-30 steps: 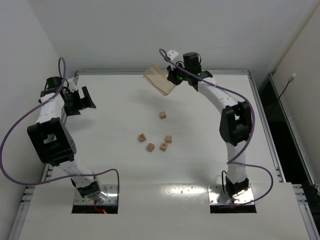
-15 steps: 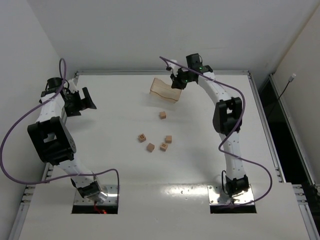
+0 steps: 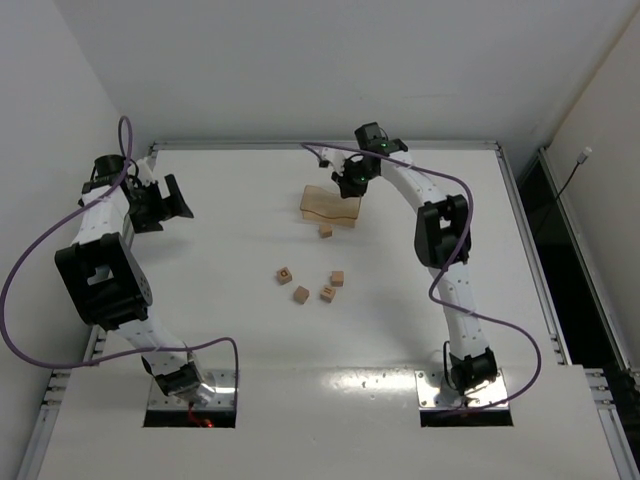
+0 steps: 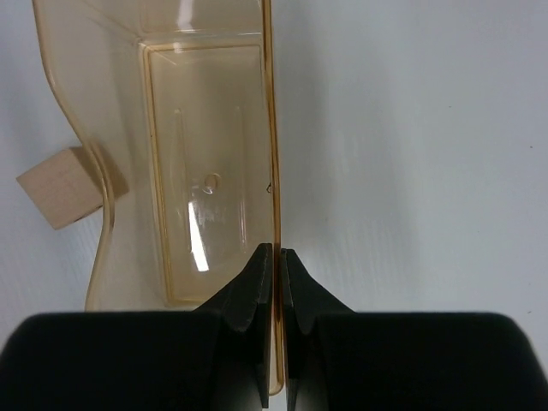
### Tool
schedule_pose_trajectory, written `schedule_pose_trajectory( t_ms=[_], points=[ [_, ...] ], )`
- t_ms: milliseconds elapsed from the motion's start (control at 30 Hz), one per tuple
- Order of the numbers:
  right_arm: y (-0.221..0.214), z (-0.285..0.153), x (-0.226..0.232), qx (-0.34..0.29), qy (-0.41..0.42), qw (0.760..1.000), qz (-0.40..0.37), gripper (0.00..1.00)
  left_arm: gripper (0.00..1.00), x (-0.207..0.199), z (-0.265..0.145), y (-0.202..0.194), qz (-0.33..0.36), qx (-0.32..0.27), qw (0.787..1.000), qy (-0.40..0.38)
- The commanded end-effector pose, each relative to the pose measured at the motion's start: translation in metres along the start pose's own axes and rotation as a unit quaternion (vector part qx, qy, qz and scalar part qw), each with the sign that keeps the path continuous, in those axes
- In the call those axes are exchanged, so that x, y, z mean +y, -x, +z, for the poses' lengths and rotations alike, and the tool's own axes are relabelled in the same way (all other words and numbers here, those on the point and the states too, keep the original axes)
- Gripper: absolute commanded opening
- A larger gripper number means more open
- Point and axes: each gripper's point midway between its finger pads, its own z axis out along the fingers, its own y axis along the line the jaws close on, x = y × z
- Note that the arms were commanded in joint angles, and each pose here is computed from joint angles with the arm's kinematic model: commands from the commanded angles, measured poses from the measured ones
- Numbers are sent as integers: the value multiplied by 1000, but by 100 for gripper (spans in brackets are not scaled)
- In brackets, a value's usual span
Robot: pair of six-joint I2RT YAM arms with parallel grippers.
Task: Build the wood block tower
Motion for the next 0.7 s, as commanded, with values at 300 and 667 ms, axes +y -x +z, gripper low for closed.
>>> schedule_pose_trajectory(
  t_ms=[300,667],
  points=[
    [16,-22,88,16,139,986,-86,0,96,-1,-7,10,0,-19,1000,-6],
    [18,-45,173,4,199,978,-57,0,96,-5,-5,4,-5,-17,1000,-20]
  ],
)
